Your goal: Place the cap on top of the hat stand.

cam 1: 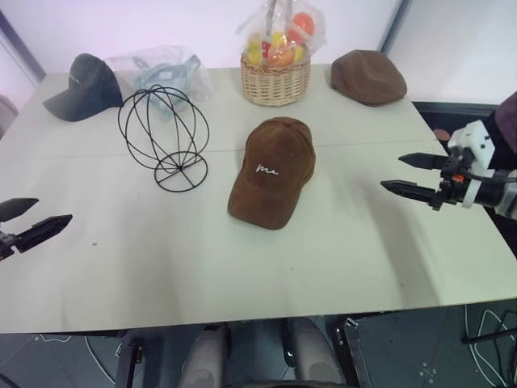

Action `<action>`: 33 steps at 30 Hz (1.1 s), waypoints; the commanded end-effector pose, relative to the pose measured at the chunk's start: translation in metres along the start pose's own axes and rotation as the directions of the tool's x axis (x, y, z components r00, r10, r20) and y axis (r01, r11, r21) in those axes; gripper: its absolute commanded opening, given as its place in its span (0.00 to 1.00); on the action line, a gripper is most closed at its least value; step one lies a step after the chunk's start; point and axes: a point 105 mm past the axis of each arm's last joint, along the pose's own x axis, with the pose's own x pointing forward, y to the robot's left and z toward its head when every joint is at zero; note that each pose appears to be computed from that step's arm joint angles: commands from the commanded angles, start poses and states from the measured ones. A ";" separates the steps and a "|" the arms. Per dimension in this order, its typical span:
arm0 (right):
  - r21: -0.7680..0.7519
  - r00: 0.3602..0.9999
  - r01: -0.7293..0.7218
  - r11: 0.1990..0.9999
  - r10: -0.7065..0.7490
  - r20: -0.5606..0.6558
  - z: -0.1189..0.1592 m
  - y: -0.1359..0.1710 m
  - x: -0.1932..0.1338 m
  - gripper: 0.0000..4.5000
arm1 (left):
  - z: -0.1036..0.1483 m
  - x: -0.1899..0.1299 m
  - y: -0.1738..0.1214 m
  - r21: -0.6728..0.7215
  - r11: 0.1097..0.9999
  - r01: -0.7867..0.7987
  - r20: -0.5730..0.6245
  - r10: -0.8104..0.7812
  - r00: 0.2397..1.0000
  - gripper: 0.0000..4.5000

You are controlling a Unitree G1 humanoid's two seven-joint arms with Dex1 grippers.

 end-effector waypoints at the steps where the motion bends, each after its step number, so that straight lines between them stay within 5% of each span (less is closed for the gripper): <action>1: -0.059 0.999 0.008 0.998 -0.006 0.043 0.017 -0.001 -0.002 0.92 | 0.018 -0.008 0.003 0.046 0.999 -0.024 0.046 0.022 0.999 1.00; 15: -0.091 0.999 -0.017 0.996 0.021 0.045 0.022 0.004 0.003 0.92 | 0.027 -0.009 0.006 0.080 0.996 -0.041 0.072 0.035 0.997 1.00; 20: -0.206 0.992 -0.095 0.974 0.110 0.062 0.046 0.036 0.020 0.92 | 0.056 -0.010 -0.003 0.144 0.989 0.044 0.088 -0.057 0.994 1.00; 25: -0.310 0.988 -0.146 0.940 0.154 0.003 0.043 0.062 0.031 0.92 | 0.078 -0.009 -0.032 0.131 0.957 0.261 0.084 -0.273 0.958 1.00; 33: -0.504 0.989 -0.137 0.853 0.145 -0.023 0.032 0.102 0.052 0.92 | 0.089 0.002 -0.033 0.158 0.939 0.307 0.087 -0.323 0.942 1.00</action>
